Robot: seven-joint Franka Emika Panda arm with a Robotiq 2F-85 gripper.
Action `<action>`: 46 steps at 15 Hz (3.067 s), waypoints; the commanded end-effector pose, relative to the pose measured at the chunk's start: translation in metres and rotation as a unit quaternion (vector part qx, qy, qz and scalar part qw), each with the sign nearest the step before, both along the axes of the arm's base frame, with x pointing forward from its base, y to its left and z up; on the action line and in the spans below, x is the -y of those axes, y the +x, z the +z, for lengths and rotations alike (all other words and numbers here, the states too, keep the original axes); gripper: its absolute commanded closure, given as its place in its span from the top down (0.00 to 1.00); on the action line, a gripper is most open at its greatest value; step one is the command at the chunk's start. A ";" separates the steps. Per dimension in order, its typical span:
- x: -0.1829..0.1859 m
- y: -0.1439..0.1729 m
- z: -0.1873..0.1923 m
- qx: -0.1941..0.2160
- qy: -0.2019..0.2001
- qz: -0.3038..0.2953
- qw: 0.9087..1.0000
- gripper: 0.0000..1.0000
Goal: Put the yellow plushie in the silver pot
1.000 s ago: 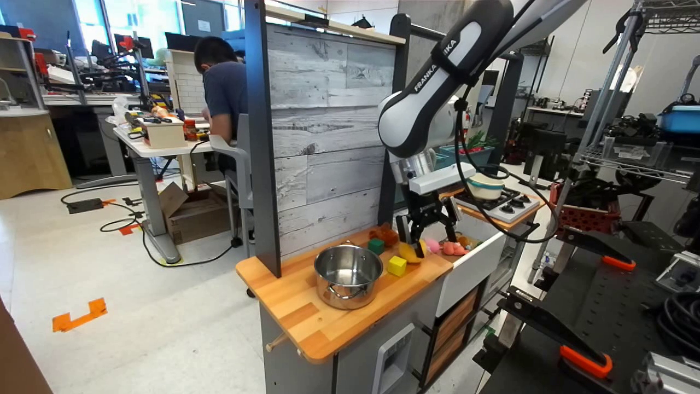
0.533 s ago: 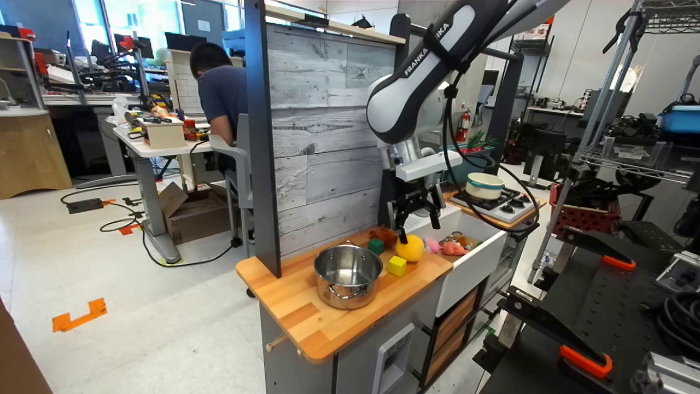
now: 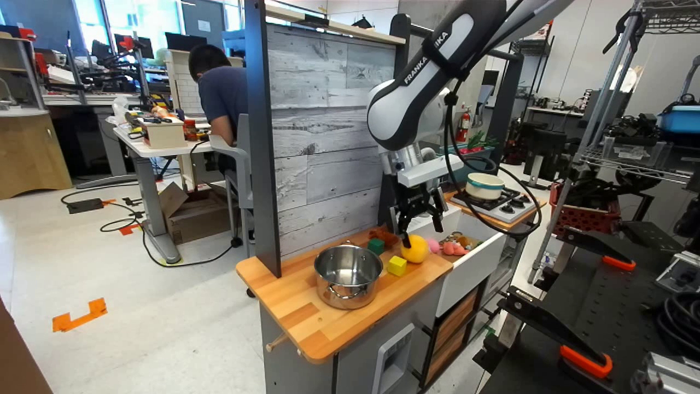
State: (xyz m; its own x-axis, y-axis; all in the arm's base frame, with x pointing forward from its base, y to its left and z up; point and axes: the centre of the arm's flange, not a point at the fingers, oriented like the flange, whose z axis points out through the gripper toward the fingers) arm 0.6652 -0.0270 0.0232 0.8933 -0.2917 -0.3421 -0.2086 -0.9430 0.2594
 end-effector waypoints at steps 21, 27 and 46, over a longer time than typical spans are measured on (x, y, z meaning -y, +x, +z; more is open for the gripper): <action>-0.015 -0.012 0.108 0.047 0.059 0.050 0.996 0.03; -0.051 -0.050 0.209 0.046 0.155 0.165 0.973 0.03; -0.145 -0.127 0.243 0.259 0.104 0.287 0.916 0.03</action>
